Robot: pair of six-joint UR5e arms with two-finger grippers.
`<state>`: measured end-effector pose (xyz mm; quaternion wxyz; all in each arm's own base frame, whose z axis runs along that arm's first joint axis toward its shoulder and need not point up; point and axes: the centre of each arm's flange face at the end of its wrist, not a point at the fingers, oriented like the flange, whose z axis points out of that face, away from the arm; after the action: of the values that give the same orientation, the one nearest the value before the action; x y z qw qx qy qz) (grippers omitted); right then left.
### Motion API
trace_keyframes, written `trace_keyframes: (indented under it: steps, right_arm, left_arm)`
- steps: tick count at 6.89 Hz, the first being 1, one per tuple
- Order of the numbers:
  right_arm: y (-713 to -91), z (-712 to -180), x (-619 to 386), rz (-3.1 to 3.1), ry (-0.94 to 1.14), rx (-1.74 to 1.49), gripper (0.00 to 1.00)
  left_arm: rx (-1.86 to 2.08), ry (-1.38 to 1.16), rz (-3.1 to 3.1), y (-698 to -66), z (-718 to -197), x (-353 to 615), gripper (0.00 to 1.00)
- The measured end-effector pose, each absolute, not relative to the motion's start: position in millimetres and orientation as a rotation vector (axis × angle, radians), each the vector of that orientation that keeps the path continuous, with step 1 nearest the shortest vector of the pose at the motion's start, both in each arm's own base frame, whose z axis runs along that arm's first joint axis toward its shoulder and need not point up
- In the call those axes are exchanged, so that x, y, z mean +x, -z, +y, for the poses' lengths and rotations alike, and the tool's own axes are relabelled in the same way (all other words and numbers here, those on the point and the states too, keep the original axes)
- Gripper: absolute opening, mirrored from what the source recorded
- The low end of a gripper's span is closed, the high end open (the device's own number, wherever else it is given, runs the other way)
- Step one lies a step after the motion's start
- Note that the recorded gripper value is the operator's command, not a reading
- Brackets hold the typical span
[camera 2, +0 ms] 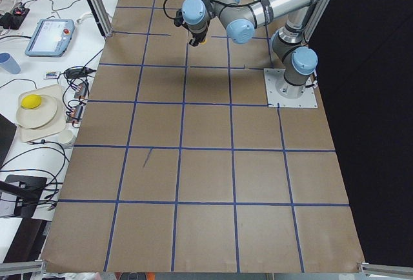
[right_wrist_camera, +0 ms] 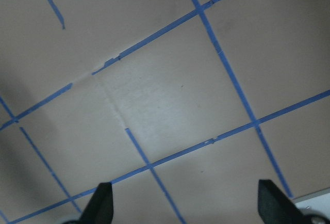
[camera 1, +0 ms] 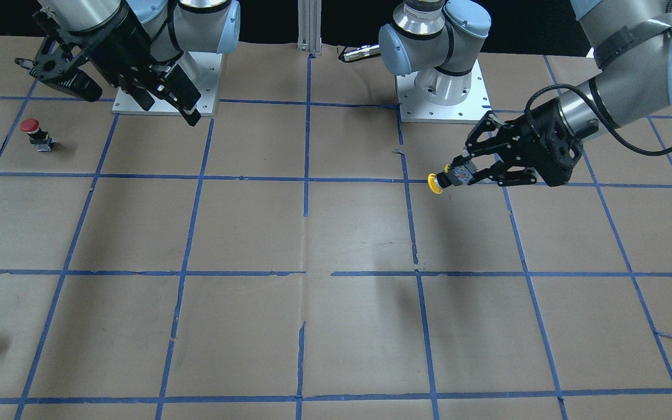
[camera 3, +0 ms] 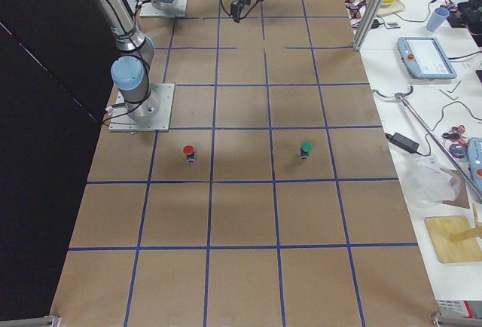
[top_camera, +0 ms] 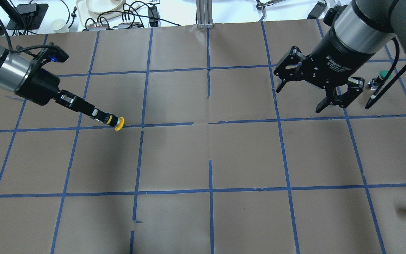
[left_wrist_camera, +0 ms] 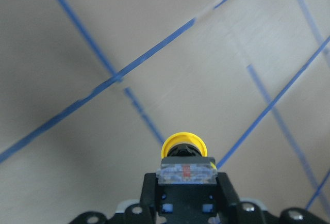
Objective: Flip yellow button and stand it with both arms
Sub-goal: 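Lift the button with the left gripper and carry it toward the right gripper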
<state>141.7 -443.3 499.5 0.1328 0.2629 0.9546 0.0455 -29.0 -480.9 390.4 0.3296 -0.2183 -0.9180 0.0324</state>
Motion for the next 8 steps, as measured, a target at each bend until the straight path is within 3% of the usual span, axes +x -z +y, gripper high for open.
trace_keyframes:
  steps: [4, 8]
  right_arm:
    - [-515, -456, 132, 2.339, -0.233, 0.951, 1.0]
    - [-530, -457, 147, 2.088, -0.339, 0.97, 1.0]
  left_arm:
    - [-0.123, -0.034, -2.05, -440, -462, -146, 0.1]
    - [0.008, 0.041, -1.81, -477, -441, -206, 0.1]
